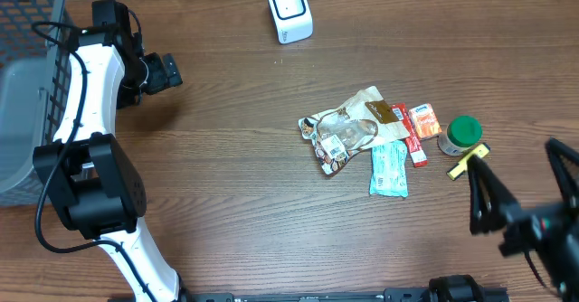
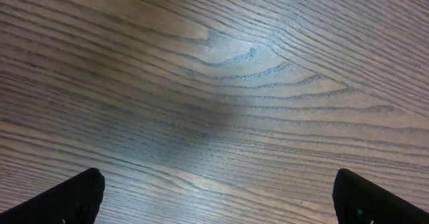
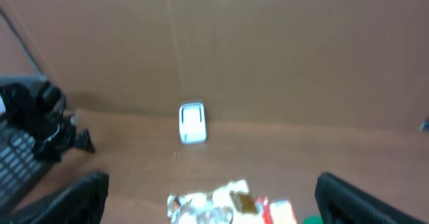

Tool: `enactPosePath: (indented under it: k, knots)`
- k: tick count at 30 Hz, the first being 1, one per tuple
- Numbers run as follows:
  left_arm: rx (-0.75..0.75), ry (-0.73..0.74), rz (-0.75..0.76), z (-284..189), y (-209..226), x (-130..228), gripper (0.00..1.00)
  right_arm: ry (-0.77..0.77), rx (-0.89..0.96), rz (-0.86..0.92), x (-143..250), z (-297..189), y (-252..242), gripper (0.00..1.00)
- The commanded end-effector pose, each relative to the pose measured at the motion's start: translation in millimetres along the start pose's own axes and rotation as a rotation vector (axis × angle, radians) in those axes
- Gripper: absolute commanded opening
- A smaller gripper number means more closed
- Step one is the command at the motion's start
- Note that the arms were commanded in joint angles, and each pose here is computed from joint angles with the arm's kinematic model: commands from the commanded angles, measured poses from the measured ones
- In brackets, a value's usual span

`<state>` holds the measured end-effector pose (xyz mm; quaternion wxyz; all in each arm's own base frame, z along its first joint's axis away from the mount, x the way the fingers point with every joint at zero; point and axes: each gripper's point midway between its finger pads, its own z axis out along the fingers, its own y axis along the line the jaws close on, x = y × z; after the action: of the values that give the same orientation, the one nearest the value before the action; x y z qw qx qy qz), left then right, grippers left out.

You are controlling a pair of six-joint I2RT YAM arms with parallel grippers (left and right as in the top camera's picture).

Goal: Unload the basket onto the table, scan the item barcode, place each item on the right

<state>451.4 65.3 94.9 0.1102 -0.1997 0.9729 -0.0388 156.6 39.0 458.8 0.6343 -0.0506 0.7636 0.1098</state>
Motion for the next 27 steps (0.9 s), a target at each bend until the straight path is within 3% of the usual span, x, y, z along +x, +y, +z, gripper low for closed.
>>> enactPosePath:
  k: [1,8,17,21,27]
  knots:
    - [0.013,-0.061,0.018,-23,-5,-10,1.00,-0.078,0.029,-0.054,16,-11,-6,1.00]
    - [0.013,-0.061,0.018,-22,-5,-10,1.00,-0.296,0.010,-0.080,52,4,-9,1.00]
    - [0.013,-0.061,0.018,-23,-5,-10,1.00,-0.645,-0.063,-0.135,67,24,-4,1.00]
    - [0.013,-0.061,0.018,-22,-5,-10,1.00,-0.698,-0.066,-0.142,83,36,-8,1.00]
    - [0.013,-0.061,0.018,-23,-5,-10,1.00,-0.639,-0.066,-0.126,121,66,-15,1.00]
